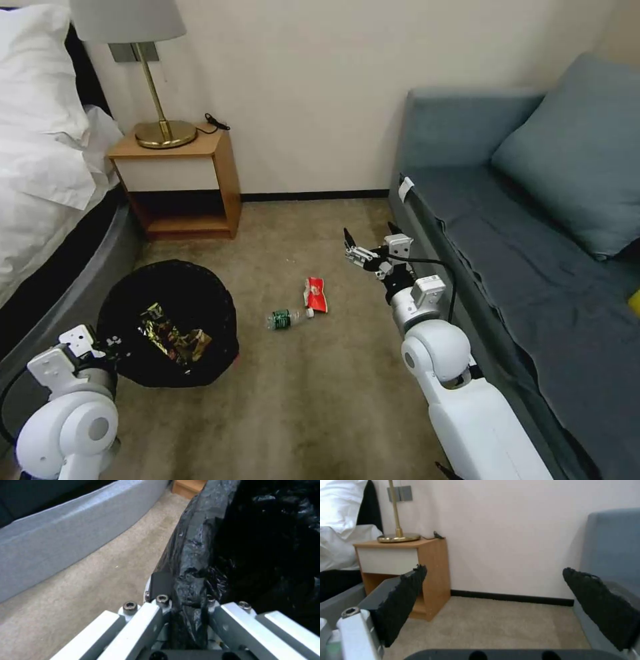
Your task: Pick up the trash bin, then pick up the garbage on the floor and place it into the trash bin.
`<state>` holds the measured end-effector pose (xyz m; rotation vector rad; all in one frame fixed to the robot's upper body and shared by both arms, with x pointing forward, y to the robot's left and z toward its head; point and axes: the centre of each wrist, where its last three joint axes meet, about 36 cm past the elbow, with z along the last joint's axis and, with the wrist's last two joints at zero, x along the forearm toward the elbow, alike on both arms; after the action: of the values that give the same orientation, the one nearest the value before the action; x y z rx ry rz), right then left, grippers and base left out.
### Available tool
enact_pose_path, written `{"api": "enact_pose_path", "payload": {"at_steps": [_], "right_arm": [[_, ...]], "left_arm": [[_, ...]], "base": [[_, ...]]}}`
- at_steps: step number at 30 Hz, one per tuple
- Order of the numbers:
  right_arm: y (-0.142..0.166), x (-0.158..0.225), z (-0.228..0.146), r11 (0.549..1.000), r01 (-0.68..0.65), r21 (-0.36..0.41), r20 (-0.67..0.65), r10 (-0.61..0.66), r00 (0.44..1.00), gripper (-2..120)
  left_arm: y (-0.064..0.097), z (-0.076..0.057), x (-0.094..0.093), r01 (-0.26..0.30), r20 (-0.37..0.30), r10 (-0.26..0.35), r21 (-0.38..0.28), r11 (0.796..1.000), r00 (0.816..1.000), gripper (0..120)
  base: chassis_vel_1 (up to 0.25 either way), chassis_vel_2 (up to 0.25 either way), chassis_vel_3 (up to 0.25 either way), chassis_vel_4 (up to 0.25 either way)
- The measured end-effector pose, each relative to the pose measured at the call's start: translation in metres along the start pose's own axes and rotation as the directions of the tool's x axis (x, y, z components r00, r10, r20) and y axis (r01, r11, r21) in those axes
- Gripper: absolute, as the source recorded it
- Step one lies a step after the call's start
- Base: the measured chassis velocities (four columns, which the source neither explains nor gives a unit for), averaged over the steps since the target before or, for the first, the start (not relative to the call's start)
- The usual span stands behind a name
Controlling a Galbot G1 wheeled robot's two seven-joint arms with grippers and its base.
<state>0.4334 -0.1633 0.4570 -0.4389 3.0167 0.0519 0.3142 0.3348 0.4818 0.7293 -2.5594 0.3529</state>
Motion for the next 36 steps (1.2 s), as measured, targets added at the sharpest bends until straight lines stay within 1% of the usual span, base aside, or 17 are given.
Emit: {"api": "enact_pose_path", "payload": {"at_steps": [9, 24, 36], "right_arm": [[0.004, -0.002, 0.004, 1.000, 0.011, -0.001, -0.006, -0.011, 1.000, 100], [0.011, -0.005, 0.009, 1.000, 0.030, 0.003, -0.014, -0.030, 0.999, 100], [0.033, -0.002, 0.016, 0.996, 0.088, 0.025, -0.020, -0.088, 0.996, 100]], "left_arm": [[0.003, -0.004, -0.001, 0.007, 0.010, -0.007, -0.001, 1.000, 1.000, 2], [0.006, -0.003, -0.004, 0.015, 0.002, -0.015, -0.001, 1.000, 1.000, 2], [0.007, -0.001, -0.008, 0.018, -0.004, -0.018, -0.006, 1.000, 1.000, 2]], "base": [[-0.108, 0.116, 0.111, -0.125], [-0.118, 0.118, 0.116, -0.110], [-0.120, 0.118, 0.117, -0.114]]}}
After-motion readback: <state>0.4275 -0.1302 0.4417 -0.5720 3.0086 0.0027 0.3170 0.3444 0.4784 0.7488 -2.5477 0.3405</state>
